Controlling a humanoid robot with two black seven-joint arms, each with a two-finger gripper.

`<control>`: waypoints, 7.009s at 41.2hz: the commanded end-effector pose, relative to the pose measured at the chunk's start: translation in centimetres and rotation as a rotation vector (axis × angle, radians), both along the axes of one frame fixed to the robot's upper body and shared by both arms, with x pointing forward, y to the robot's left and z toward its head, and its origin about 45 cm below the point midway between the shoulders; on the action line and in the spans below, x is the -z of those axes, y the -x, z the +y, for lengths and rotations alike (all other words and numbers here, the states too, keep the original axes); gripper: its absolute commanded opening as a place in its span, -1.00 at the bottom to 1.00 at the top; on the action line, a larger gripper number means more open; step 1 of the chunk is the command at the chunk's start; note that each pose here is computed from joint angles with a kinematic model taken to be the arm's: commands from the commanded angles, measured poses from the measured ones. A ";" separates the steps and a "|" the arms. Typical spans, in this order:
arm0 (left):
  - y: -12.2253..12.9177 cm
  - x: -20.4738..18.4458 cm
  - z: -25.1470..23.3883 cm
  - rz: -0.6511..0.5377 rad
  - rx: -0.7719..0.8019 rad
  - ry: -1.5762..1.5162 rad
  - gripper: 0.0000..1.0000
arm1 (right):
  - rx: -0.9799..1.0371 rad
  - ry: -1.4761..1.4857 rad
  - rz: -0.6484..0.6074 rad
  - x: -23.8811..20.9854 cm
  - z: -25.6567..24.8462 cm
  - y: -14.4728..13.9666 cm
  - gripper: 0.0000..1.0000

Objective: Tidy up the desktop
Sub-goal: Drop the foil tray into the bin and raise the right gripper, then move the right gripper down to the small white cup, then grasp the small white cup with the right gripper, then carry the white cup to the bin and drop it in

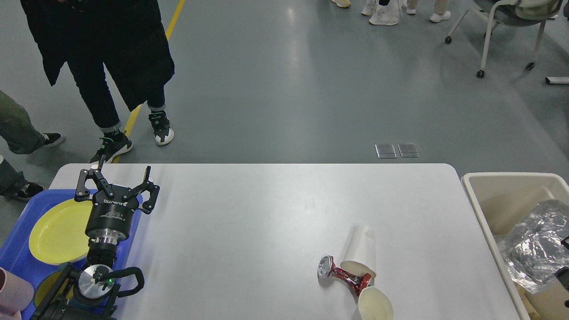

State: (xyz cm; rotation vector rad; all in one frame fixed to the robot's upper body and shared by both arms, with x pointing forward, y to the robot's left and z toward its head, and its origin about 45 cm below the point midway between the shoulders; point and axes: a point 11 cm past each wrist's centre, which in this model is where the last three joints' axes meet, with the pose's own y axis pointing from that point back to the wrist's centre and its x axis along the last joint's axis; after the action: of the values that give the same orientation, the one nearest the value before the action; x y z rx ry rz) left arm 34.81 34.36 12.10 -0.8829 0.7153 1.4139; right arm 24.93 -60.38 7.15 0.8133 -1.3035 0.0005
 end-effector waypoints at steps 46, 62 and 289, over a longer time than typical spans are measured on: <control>0.0 0.0 0.0 0.000 0.001 -0.001 0.93 | -0.413 -0.471 0.491 -18.2 19.4 -11.5 1.00; 0.0 0.1 0.0 0.002 0.000 0.001 0.93 | -0.734 -0.543 0.731 -28.5 34.4 -11.2 1.00; 0.0 0.0 0.0 -0.001 -0.001 0.001 0.93 | -0.161 -0.150 0.313 0.0 3.2 -2.8 -1.00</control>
State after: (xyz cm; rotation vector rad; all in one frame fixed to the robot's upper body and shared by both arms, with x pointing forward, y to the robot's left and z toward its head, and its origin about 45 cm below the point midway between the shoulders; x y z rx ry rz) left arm 34.80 34.37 12.09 -0.8834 0.7151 1.4144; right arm 29.33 -56.92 9.24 1.0408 -0.9562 -0.1332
